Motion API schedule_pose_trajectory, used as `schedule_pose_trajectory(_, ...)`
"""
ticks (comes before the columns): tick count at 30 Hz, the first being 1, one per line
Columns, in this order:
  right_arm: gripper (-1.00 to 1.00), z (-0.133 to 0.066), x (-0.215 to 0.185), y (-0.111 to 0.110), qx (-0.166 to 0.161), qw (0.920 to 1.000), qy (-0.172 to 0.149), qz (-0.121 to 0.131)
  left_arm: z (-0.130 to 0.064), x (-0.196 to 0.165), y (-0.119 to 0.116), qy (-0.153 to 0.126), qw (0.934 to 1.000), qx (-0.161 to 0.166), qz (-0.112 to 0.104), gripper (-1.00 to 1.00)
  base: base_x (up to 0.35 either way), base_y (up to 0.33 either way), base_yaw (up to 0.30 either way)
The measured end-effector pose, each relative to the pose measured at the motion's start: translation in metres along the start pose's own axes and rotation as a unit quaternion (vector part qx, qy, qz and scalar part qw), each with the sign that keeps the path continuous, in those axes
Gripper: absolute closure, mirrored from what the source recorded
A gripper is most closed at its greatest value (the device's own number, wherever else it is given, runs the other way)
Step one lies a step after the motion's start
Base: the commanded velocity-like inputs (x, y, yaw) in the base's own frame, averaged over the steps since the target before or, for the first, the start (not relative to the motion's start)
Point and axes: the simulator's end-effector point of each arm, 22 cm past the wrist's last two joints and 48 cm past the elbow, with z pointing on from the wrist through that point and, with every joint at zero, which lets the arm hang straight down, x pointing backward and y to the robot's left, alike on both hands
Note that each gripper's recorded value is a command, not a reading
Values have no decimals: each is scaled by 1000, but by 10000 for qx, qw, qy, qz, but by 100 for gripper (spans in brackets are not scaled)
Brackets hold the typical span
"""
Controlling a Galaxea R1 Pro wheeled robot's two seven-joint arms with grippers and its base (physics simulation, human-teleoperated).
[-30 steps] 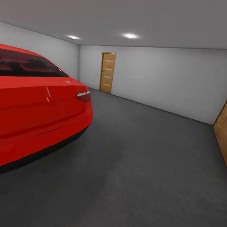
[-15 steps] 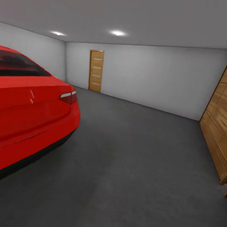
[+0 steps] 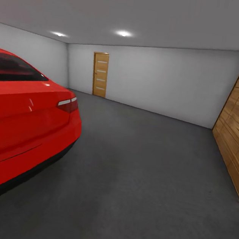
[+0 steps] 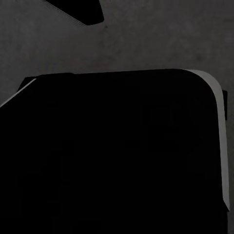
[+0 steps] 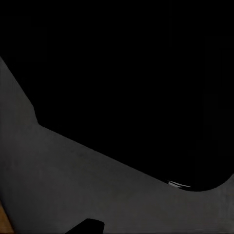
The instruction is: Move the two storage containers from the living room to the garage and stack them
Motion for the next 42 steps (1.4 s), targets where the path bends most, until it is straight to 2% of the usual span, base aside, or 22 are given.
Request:
schedule_pose_trajectory(23,-100,0,0,0,5,10000,-10,-52,0,0,1,7,10000,-12,-18,-100,322,0,0)
schedule_pose_trajectory(33,-100,0,-6,-1,11,9999,-136,-79,0,0,0,5,10000,-9,-20,-100,322,0,-3)
schedule_pose_trajectory(42,-100,0,-6,-1,11,9999,-146,-63,0,0,1,2,10000,-13,-19,-100,322,0,-195)
